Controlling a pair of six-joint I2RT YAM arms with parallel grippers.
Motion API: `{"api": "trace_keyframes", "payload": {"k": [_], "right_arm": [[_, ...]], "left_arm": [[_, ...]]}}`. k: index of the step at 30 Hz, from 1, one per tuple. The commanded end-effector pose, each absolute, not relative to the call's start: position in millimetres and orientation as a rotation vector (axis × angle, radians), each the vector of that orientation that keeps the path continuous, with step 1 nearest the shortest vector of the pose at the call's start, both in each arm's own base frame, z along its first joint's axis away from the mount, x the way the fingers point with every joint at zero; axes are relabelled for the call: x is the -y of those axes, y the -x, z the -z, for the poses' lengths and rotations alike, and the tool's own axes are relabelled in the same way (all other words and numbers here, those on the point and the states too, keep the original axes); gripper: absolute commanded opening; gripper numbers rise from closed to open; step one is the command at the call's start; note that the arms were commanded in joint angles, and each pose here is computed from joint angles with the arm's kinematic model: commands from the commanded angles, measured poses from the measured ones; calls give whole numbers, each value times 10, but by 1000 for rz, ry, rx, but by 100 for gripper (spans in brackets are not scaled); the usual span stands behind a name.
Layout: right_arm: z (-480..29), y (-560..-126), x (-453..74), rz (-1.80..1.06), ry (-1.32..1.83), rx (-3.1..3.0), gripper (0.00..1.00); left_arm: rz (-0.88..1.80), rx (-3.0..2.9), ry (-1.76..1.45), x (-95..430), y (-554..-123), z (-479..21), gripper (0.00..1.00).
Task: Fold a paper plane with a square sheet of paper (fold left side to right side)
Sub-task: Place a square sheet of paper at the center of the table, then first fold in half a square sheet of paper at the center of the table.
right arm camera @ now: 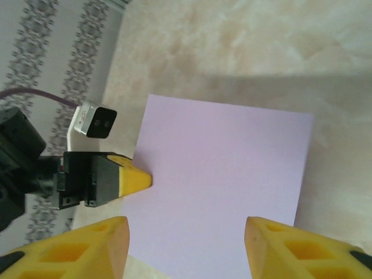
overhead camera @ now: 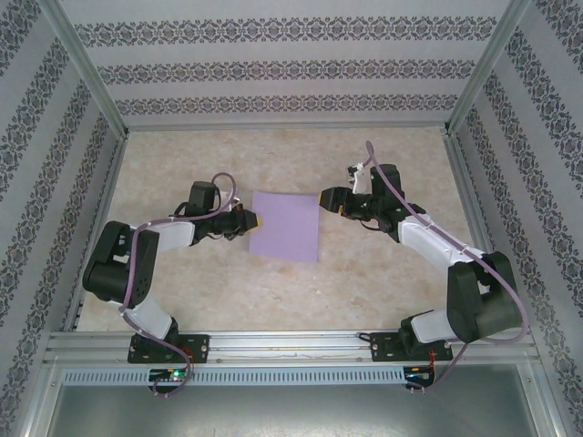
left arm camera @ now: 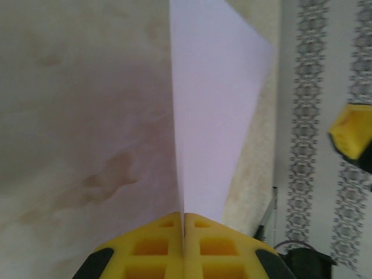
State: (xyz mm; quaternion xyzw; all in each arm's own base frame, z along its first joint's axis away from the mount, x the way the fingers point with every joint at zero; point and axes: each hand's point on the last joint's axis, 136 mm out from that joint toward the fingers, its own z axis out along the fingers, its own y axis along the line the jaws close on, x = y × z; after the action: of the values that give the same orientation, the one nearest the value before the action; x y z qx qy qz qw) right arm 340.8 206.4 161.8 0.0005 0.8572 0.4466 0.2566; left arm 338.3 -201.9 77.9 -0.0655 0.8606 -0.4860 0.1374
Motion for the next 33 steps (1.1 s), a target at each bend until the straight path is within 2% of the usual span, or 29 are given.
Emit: {"api": "trace_keyframes", "payload": {"k": [1,11,25,27,33], "right_arm": [[-1360,-3379,-2081,-1138,-5,-2400,45],[-845,-3409,-2416,-1074,25,-2565,1],[-133,-3287,-2393,-901,11,-2782,0],[-60,-3256,-2379,-887,14,-2806,0],[48,-3195,-2361,-860,23,-2839,0]], "left_arm": [[1295,-2609,200,1959,-3304,-500,0],[1215,-2645,207,1901,-3339,-448,0],[1281,-2604,188,1962,-3355,-562,3],[1300,-2589,186,1977,-3364,-599,6],[1398,-2512,151,2062,-3399,-810,23]]}}
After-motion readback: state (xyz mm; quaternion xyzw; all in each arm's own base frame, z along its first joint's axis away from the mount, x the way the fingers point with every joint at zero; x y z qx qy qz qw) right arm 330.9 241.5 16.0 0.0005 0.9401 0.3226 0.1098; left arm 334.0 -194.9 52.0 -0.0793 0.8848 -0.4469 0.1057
